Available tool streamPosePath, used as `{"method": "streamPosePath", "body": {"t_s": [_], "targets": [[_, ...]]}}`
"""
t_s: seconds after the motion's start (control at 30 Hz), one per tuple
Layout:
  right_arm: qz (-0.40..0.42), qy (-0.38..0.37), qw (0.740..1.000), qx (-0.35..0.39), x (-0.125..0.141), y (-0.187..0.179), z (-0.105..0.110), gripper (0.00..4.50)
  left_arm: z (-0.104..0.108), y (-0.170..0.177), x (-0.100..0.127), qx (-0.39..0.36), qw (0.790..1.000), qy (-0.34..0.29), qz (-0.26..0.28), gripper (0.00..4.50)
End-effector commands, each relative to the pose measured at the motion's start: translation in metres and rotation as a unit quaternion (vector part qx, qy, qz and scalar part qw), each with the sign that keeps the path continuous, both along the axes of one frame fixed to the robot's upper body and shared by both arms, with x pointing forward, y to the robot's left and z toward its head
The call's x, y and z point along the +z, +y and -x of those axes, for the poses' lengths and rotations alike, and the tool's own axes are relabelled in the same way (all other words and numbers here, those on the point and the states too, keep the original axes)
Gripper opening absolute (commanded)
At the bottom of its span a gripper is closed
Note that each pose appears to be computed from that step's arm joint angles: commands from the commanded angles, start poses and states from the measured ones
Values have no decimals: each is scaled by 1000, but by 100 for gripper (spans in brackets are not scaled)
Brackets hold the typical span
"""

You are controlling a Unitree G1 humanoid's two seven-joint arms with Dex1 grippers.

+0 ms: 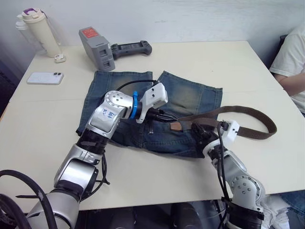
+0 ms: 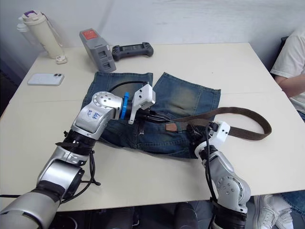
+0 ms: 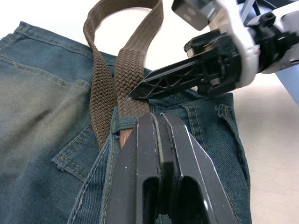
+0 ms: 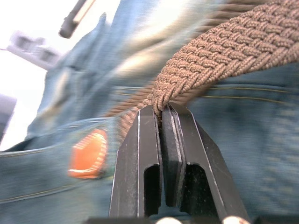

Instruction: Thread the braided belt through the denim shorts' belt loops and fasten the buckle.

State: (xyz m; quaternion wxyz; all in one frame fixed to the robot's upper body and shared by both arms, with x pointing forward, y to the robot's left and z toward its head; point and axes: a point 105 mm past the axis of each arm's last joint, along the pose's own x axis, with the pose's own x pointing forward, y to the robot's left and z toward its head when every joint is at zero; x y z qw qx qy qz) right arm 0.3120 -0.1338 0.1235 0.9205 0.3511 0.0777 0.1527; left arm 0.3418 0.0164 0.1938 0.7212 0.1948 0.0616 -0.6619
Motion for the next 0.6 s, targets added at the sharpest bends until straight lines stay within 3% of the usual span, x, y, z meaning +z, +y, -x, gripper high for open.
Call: {"method": "streamPosePath", "body": {"t_s": [0.03,0.27,0.4,0.5,0.6], "targets": [[37,-6,999,30,0,12,5,0,4,-4,5,-12,1000,-17,4,2],[91,11,996,13,-15,13,-6,0,4,-3,5,-10,1000,-17,1,2],[84,-3,996,12,-7,10,-3,0,4,1,4,-6,1000,-18,-4,2],[68,-17,997,16,1,7,3,107,4,2,3,-6,1000,-17,-6,0],[87,-25,996,22,8,0,13,261,3,4,3,-6,1000,-17,-9,0]]}}
